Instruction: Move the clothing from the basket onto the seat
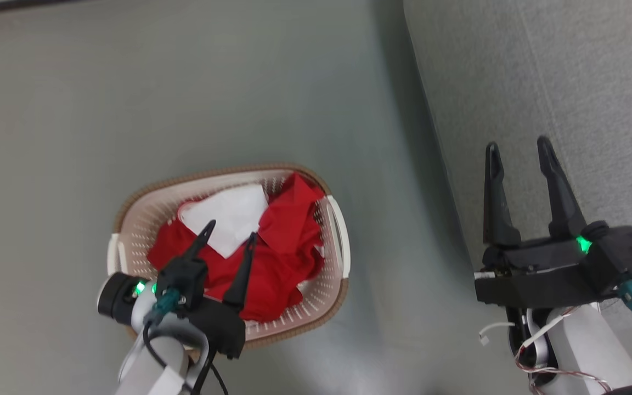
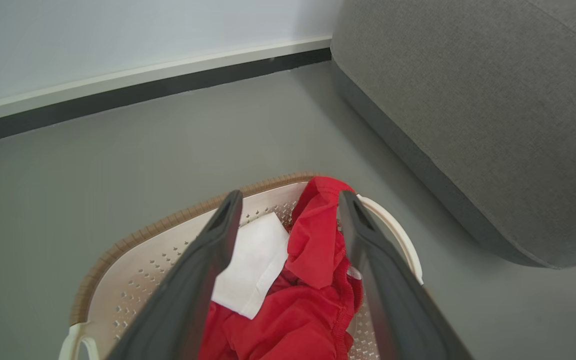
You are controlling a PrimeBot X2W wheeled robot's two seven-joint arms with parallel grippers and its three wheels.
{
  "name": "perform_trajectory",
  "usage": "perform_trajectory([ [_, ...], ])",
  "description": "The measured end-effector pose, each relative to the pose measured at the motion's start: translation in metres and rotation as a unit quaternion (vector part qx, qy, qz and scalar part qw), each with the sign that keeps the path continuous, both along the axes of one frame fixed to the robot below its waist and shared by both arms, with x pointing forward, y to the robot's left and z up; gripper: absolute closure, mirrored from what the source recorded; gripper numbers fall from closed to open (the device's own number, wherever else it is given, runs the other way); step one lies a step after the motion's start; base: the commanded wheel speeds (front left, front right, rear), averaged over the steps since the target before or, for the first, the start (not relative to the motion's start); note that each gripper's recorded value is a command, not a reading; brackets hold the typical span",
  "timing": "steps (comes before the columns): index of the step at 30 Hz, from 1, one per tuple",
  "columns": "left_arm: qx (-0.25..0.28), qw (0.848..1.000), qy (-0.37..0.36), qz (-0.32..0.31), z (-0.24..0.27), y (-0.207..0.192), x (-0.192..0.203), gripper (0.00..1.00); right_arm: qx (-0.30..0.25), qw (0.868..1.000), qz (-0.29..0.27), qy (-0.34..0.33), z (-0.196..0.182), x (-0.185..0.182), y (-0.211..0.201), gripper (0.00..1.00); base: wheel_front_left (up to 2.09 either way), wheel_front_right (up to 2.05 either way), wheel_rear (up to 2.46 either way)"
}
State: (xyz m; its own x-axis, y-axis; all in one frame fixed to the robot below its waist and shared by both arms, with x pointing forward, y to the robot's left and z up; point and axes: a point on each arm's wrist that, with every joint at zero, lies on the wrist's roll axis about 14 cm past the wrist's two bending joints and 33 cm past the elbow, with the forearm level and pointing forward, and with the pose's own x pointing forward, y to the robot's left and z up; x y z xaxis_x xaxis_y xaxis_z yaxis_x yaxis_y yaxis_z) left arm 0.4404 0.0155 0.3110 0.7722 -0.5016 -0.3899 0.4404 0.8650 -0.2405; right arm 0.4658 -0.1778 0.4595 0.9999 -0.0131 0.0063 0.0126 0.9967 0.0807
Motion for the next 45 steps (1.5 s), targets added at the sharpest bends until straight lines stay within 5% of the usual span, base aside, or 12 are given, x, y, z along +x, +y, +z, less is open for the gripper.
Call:
perform_trajectory([
  [27, 0.028, 0.987, 0.124, -0.096, -0.154, -0.043, 0.022, 0.00, -0.027, 0.997, -0.021, 0.076, -0.100, 0.042, -0.019, 0.00, 0.00, 0.00, 0.00],
  [42, 0.018, 0.985, 0.122, -0.117, -0.169, -0.067, 0.035, 0.00, -0.041, 0.993, -0.030, 0.105, -0.124, 0.036, -0.026, 0.00, 0.00, 0.00, 0.00],
  [43, 0.016, 0.986, 0.119, -0.119, -0.168, -0.069, 0.036, 0.51, -0.043, 0.993, -0.030, 0.105, -0.125, 0.036, -0.026, 0.00, 0.00, 0.00, 0.00],
  [45, 0.015, 0.985, 0.120, -0.125, -0.168, -0.072, 0.034, 0.72, -0.043, 0.993, -0.030, 0.107, -0.126, 0.036, -0.026, 0.00, 0.00, 0.00, 0.00],
])
